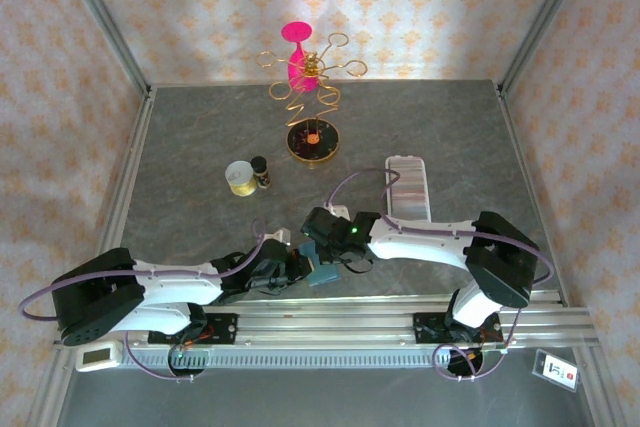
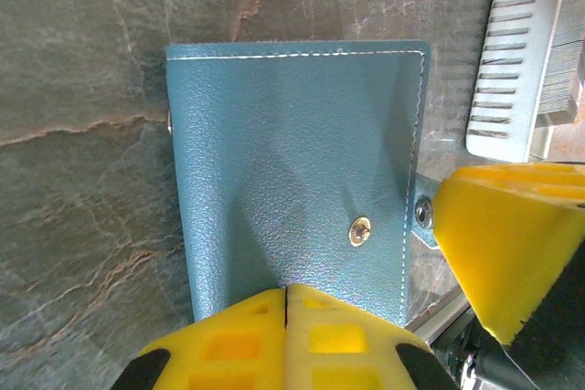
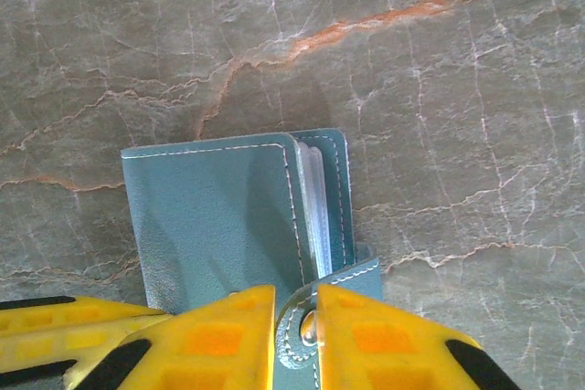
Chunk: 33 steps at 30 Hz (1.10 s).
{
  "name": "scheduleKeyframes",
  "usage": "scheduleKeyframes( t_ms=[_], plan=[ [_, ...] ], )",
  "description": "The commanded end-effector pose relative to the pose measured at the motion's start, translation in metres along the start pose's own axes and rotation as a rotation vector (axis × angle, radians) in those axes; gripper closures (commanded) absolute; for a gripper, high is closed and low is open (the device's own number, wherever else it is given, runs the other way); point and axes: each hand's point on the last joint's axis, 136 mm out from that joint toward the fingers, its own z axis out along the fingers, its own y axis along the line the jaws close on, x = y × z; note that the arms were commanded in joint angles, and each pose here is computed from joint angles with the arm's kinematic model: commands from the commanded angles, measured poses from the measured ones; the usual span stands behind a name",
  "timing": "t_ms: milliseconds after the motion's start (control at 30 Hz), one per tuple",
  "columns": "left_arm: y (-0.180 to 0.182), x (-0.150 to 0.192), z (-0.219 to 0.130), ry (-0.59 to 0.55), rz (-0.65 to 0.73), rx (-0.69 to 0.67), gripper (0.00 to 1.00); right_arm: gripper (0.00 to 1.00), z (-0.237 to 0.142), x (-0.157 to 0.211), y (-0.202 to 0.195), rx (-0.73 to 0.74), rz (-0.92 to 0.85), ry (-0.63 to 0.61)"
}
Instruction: Put the credit cards into the card holder
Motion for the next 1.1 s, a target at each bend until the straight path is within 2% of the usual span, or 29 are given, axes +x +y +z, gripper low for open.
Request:
scheduleKeyframes(
  t_ms=[0,100,300,700,1067],
  plan=[
    [-0.009,0.002,0.001,0.008,0.014,0.023,1.0,0.8,-0.003,-0.007,-0.003,0.028,-0.002,-0.026],
    [-0.007,0.002,0.002,0.01,0.014,0.019,1.0,0.81,-0.001,-0.007,-0.002,0.023,-0.004,-0.022],
    [-0.007,0.002,0.002,0.01,0.015,0.018,1.0,1.0,-0.002,-0.007,0.003,0.006,-0.003,-0.018],
    [-0.003,0.003,0.007,0.017,0.015,-0.014,1.0,1.0,-0.005,-0.001,0.023,-0.148,0.039,-0.002],
    [-0.002,0.0,0.001,-0.006,0.009,-0.009,1.0,1.0,0.015,0.009,0.021,-0.136,0.036,0.034]
  ],
)
